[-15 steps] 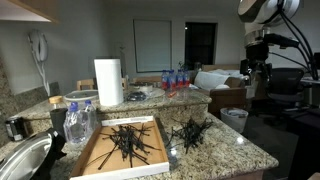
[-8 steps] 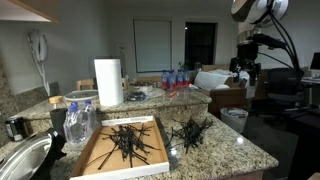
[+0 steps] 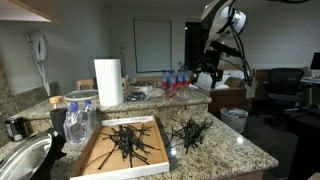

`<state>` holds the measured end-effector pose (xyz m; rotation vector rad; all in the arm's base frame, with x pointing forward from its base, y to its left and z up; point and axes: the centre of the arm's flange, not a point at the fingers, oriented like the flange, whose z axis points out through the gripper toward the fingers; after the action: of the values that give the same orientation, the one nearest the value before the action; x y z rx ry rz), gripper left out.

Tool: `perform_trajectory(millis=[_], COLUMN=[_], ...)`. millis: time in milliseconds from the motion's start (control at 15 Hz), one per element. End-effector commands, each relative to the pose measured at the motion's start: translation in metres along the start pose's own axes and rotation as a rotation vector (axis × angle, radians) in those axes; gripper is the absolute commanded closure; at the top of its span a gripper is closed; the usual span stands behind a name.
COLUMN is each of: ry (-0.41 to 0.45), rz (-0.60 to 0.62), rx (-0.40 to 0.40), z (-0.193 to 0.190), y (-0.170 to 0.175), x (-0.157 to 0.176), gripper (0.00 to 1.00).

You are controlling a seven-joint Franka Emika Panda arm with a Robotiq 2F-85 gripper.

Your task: Pick up some of the black cables from the counter and put them in the box

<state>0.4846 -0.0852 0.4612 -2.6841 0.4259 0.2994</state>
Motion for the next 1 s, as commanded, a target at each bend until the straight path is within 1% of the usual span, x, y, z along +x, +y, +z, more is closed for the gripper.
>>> perform_trajectory(millis=[0,67,133,267,467,533,600,733,800,867,933], ry=[-0.072,-0.085,-0.073,-0.096,-0.082,-0.082,-0.085,-0.089,-0.081,-0.016,0.010], rz=[0.134,0.178,0.102,0.112,0.109,0.128,0.154,0.175,0.193,0.251,0.278], rx=[0.058,0.075,0.033,0.027,0.031,0.029,0.047,0.073,0.084,0.085,0.082], z=[0.049,0.059,0.049,0.063,0.055,0.055,0.066,0.082,0.090,0.097,0.104], y=[-0.025,-0.024,-0.020,-0.021,-0.021,-0.022,-0.017,-0.004,0.000,0.004,0.007], x=[0.033,0.035,0.024,0.029,0.028,0.033,0.049,0.060,0.065,0.068,0.074], gripper=[0.00,0.00,0.00,0.00,0.00,0.00,0.00,0.00,0.00,0.00,0.00])
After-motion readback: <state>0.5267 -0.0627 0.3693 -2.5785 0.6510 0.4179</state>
